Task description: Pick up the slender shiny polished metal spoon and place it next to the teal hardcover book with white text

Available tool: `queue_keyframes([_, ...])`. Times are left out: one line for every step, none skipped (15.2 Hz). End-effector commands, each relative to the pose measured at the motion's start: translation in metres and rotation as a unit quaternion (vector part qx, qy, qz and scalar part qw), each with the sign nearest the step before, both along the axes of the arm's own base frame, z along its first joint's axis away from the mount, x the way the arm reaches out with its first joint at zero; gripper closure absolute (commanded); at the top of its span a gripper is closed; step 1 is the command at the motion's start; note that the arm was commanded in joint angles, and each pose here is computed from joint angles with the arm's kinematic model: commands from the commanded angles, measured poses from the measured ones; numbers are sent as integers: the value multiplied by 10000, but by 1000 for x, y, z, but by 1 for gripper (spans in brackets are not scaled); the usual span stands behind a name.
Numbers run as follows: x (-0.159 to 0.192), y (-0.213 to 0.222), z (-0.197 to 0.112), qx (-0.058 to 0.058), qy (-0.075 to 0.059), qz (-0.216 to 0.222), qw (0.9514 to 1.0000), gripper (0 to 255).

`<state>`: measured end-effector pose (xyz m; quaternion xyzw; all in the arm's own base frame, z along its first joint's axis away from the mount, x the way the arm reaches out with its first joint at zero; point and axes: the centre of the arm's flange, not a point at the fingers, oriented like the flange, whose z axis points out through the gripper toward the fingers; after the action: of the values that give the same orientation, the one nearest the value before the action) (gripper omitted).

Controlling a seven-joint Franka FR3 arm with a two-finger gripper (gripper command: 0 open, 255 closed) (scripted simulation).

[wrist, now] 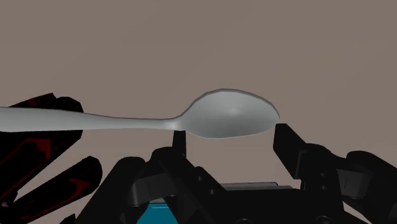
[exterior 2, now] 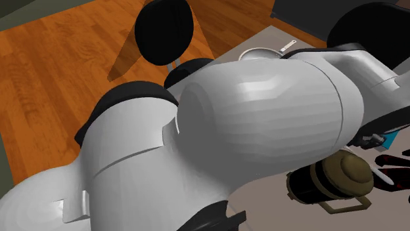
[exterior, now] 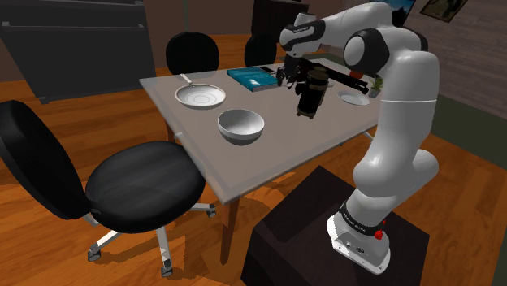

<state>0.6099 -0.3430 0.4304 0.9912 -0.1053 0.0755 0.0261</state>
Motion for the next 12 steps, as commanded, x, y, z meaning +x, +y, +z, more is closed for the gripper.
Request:
queue_keyframes([0, -3, -10, -1, -1, 4, 10000, 255])
queue_keyframes([0, -3, -15, -1, -1, 4, 10000, 255])
queue_keyframes([0, -3, -20, -1, -1, 4, 10000, 255])
queue_keyframes([0, -3, -26, -1, -1, 4, 10000, 255])
queue_keyframes([0, -3, -31, -1, -1, 4, 10000, 255])
queue_keyframes([0, -3, -36, -1, -1, 4, 10000, 255])
queue_keyframes([0, -3, -42, -1, -1, 4, 10000, 255])
queue_keyframes([0, -3, -47, -1, -1, 4, 10000, 255])
queue_keyframes([0, -3, -52, -1, -1, 4, 10000, 255])
queue_keyframes([0, -3, -57, -1, -1, 4, 10000, 255])
queue_keyframes([0, -3, -63, -1, -1, 4, 10000, 255])
queue_keyframes([0, -3, -68, -1, -1, 4, 10000, 255])
